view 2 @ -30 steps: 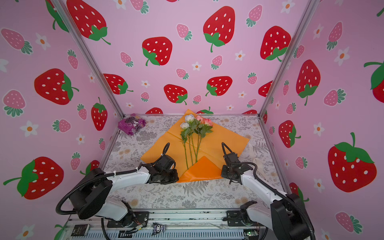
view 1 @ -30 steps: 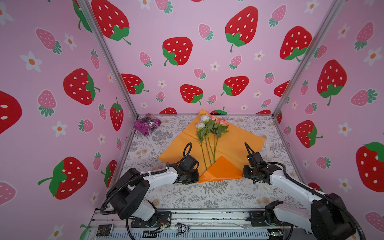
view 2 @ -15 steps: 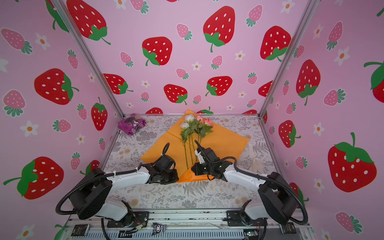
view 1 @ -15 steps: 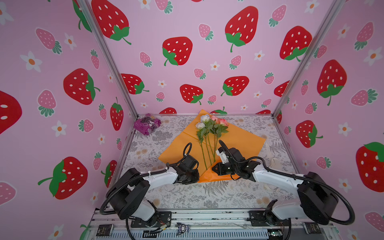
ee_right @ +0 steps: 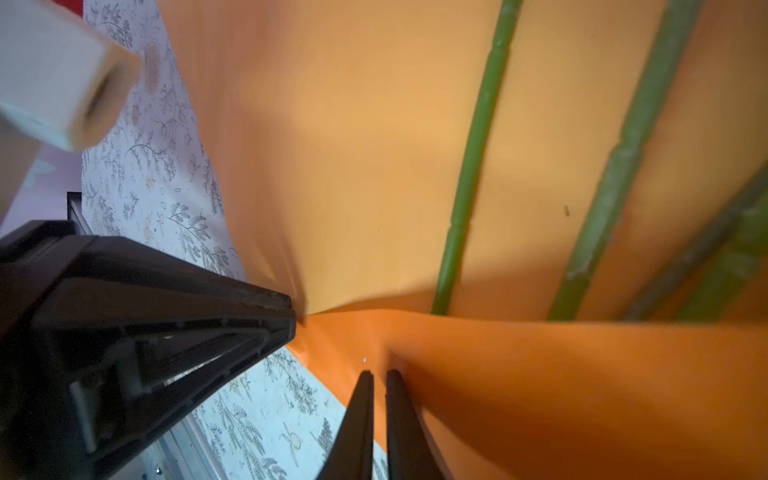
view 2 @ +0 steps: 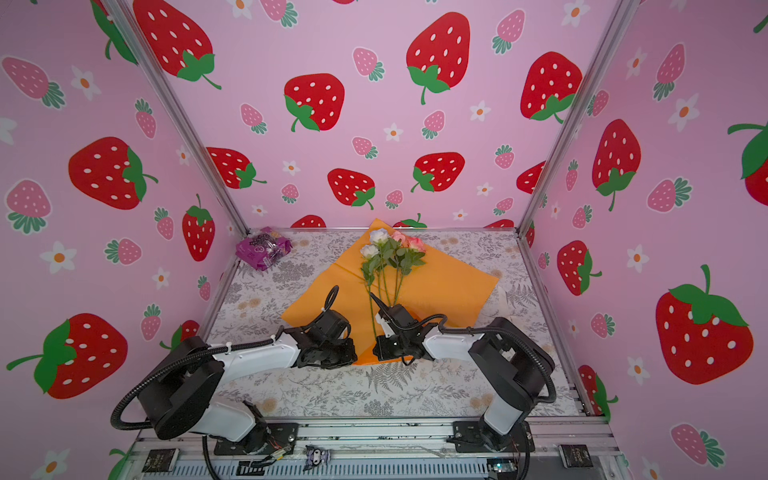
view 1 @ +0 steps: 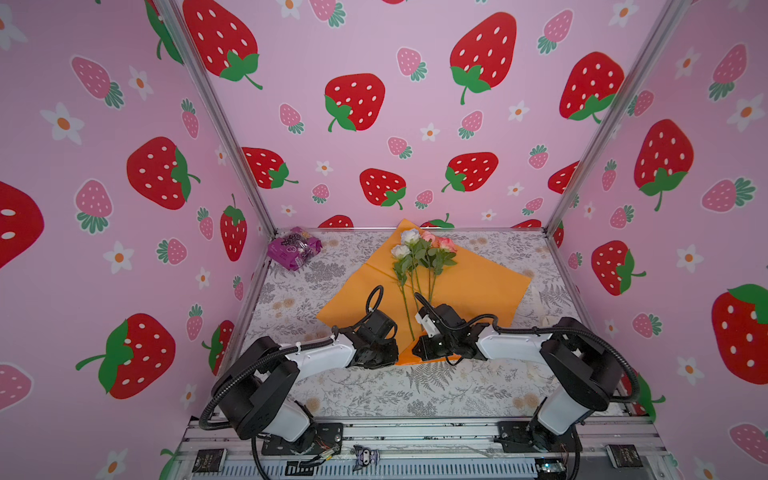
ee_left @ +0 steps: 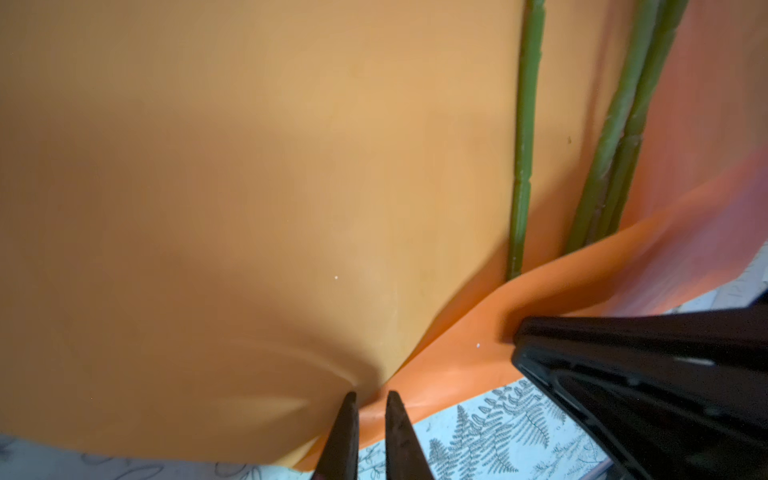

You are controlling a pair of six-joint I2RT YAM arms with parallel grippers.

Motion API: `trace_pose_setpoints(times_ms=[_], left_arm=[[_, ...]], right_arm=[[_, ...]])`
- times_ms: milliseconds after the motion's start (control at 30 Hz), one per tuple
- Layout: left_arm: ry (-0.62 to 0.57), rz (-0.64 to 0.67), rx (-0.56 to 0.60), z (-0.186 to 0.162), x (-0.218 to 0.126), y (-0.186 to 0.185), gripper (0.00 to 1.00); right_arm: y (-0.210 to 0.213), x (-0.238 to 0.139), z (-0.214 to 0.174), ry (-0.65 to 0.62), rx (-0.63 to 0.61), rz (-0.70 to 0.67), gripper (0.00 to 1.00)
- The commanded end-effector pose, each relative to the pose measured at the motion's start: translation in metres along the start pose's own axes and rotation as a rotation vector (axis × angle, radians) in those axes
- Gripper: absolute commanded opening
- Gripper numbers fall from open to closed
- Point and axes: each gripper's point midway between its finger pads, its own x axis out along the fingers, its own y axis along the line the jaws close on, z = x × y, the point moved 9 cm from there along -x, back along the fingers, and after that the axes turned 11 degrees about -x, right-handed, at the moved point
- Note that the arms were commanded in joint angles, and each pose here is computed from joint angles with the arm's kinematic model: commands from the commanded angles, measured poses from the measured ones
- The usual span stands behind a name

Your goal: Tie the bouquet of fake flowers

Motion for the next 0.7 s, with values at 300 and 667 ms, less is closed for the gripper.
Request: trace_pose_setpoints(times_ms=[300,667], left_arm=[[-0.078,0.047,-0.067,0.016,-0.036,0.023,0.35],[-0.094,-0.105,-0.365,0.064,-0.059,0.082,0.59]], right_arm=[[-0.022,0.01,-0.006,0.011,0.032,-0.056,0.12],[-0.024,0.009,-0.013,0.019,0.055,-0.059,0.13]])
